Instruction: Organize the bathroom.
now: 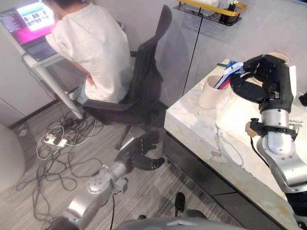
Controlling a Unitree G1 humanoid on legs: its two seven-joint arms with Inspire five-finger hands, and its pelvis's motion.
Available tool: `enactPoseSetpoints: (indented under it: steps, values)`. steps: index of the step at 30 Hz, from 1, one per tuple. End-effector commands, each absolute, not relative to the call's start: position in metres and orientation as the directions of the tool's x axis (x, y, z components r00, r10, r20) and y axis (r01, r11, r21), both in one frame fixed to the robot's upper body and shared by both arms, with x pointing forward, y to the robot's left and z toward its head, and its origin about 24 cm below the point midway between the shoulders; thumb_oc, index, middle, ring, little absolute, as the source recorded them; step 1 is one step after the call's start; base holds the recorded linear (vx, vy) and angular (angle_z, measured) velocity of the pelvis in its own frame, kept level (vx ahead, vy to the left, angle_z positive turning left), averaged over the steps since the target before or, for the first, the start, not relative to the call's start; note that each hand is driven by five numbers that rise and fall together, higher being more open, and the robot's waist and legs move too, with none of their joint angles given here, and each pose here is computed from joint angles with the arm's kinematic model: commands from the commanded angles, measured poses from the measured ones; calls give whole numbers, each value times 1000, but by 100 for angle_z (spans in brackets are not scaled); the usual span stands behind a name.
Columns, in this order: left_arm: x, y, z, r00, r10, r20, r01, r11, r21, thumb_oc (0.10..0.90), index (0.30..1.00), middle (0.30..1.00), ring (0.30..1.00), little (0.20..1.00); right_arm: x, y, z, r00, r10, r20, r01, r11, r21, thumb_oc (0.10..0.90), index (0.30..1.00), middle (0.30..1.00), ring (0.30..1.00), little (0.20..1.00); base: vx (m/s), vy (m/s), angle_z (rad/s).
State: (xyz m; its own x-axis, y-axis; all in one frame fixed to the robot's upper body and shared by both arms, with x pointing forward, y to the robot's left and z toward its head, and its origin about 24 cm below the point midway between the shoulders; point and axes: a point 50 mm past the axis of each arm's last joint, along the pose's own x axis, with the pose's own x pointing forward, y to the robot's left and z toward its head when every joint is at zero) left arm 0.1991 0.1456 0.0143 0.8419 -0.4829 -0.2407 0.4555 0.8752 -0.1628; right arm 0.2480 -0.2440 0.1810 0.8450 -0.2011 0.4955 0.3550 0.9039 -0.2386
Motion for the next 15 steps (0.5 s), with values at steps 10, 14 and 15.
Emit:
enactPoseSetpoints:
  steps: [10, 14, 15]
  values:
    - [201, 148, 53, 861, -508, -13, 500, 851, -158, 800, 900, 900, 900, 900, 235, -246, 212, 760, -125, 638, 331, 919, -214, 800, 900, 900, 900, 900, 0, 0, 0]
    - [200, 149, 52, 860, -511, -18, 502, 851, -155, 800, 900, 900, 900, 900, 236, -245, 196, 810, -112, 576, 310, 915, -257, 800, 900, 900, 900, 900, 0, 0, 0]
    - [200, 150, 52, 860, -509, -17, 501, 851, -158, 800, 900, 900, 900, 900, 236, -245, 191, 817, -113, 565, 309, 913, -265, 800, 900, 900, 900, 900, 0, 0, 0]
